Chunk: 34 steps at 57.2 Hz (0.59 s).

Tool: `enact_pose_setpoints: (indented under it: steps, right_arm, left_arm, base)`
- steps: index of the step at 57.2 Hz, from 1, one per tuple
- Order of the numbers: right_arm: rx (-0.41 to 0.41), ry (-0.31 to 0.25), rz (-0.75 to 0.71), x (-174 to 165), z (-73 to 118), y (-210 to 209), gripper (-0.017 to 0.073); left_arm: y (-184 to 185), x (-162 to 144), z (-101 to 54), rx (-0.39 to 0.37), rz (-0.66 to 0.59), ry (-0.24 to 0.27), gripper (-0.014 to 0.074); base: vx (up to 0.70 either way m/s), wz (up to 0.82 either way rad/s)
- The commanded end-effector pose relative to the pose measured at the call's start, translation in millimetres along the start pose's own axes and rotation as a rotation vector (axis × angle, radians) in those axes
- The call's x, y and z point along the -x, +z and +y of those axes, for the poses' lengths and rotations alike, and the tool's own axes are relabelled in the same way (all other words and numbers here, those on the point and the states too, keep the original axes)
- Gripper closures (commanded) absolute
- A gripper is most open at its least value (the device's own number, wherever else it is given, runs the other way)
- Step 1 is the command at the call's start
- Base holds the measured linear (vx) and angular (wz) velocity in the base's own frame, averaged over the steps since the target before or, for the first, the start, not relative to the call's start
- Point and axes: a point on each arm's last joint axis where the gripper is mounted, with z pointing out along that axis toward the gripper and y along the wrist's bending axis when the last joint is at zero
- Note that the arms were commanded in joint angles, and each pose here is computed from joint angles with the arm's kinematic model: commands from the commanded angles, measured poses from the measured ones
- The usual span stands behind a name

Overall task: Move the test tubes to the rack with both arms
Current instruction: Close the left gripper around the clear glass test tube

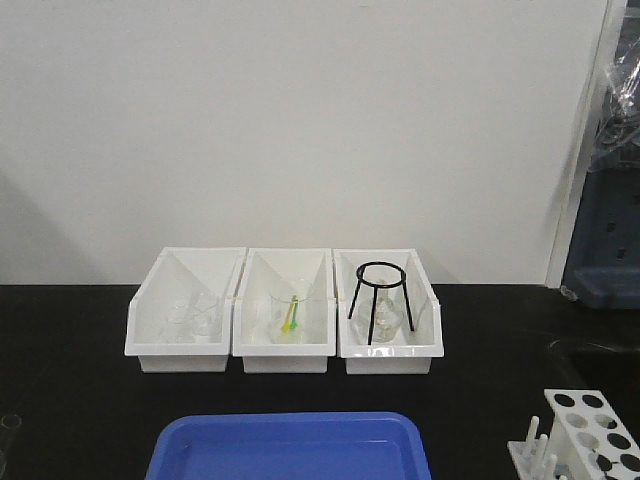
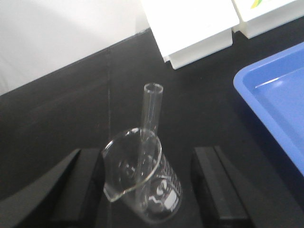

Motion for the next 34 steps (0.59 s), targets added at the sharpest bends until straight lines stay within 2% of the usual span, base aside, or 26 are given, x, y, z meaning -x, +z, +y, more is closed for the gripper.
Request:
enact_pose_setpoints:
  steps: [1, 11, 20, 28, 34]
  right_arm:
    - [-0.008, 0.0, -0.1, 18, -1.8, 0, 0.0134]
    - [-0.007, 0.0, -0.074, 16, -1.7, 0, 0.0134]
    - [-0.006, 0.0, -0.035, 12, -1.6, 0, 0.0134]
    - [-0.004, 0.0, 0.001, 9, -1.4, 0, 0.0134]
    - [-0.004, 0.0, 0.012, 8, -1.4, 0, 0.0134]
  left_arm:
    - [14, 15, 4.2, 0.018, -0.107, -0.007, 0.0068]
    - [40, 12, 0.5, -0.002, -0.125, -0.009, 0.0068]
    - [58, 11, -1.8, 0.003, -0.187, 0.037, 0.0068]
    - [73, 4, -4.2, 0.002, -0.18, 0.009, 0.0068]
    - [79, 3, -0.5, 0.055, -0.207, -0.036, 0.0068]
  base:
    - [0.0, 0.0]
    - [0.0, 0.0]
    - [0.0, 0.0]
    - [0.0, 0.0]
    - [0.0, 0.0]
